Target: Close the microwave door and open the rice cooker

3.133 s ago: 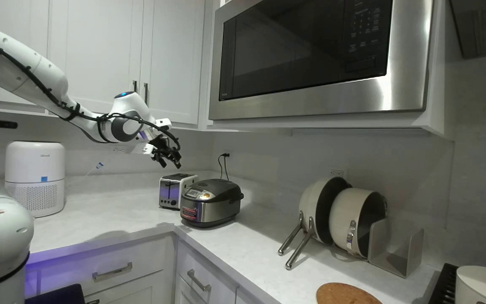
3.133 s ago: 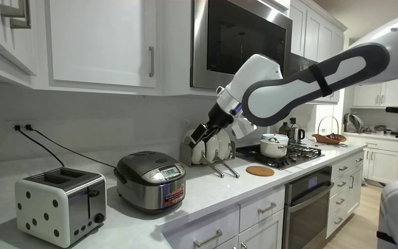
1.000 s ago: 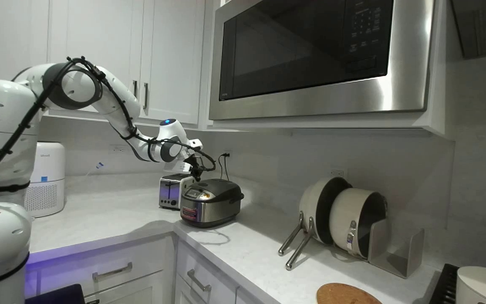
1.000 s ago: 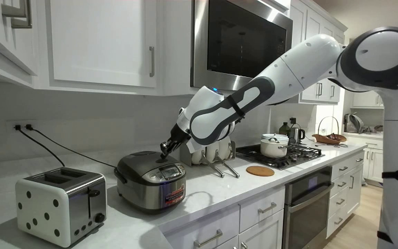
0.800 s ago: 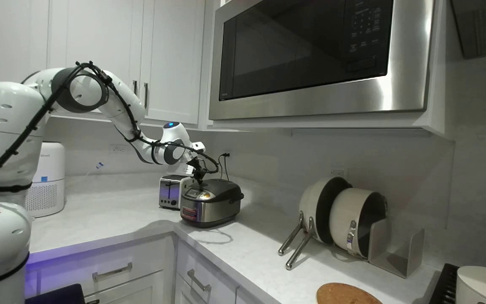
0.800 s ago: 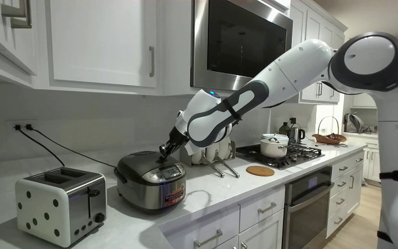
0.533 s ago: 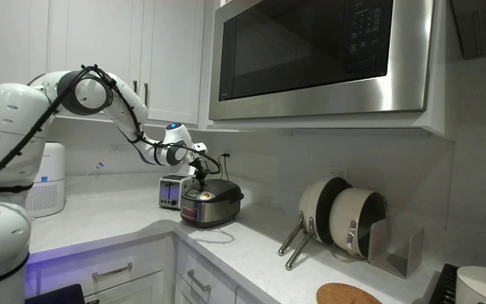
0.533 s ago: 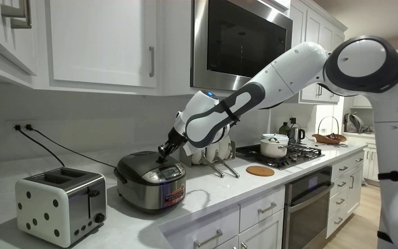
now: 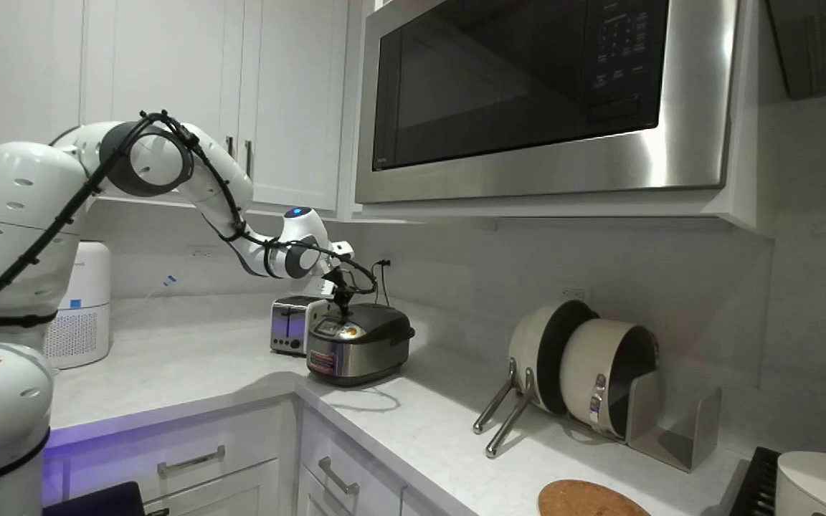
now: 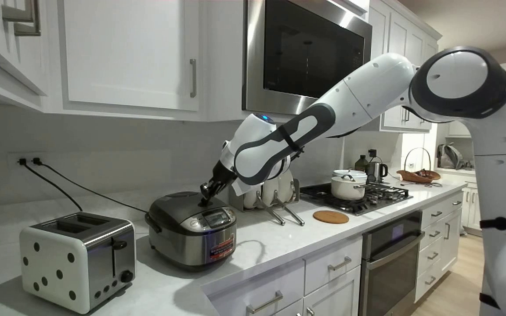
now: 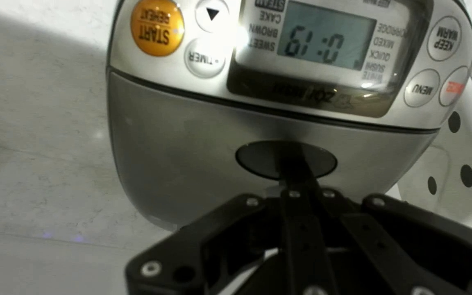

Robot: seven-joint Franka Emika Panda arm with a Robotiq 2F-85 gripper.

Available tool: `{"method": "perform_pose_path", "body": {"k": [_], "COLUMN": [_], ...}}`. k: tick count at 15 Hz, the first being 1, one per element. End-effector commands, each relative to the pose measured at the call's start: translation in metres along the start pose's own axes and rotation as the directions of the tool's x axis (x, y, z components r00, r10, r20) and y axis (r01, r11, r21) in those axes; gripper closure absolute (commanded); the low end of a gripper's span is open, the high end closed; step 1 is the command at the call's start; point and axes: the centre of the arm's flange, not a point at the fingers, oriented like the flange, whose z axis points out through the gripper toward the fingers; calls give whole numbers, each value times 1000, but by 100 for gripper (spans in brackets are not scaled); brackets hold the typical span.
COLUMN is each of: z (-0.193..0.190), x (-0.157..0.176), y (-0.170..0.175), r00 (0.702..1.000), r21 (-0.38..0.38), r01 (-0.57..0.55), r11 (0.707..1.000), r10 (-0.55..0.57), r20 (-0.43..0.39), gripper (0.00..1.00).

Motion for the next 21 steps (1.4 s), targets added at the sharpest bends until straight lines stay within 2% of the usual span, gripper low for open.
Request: {"method": "perform_pose_path", "body": {"k": [1,7,11,15,21], "z": [12,20,17,-12,-80], "x": [13,16,19,28,53], "y": [5,7,8,9,12], "r00": [999,995,995,999,995], "r21": [-3,1,-3,-35,-105], "r01": [7,2,-1,15,59], "r11": [1000,1000,1000,999,993], "r10": [-7,-2,2,-14,-67], "r20": [50,99,102,46,-69], "gripper": [100,100,100,100,100]}}
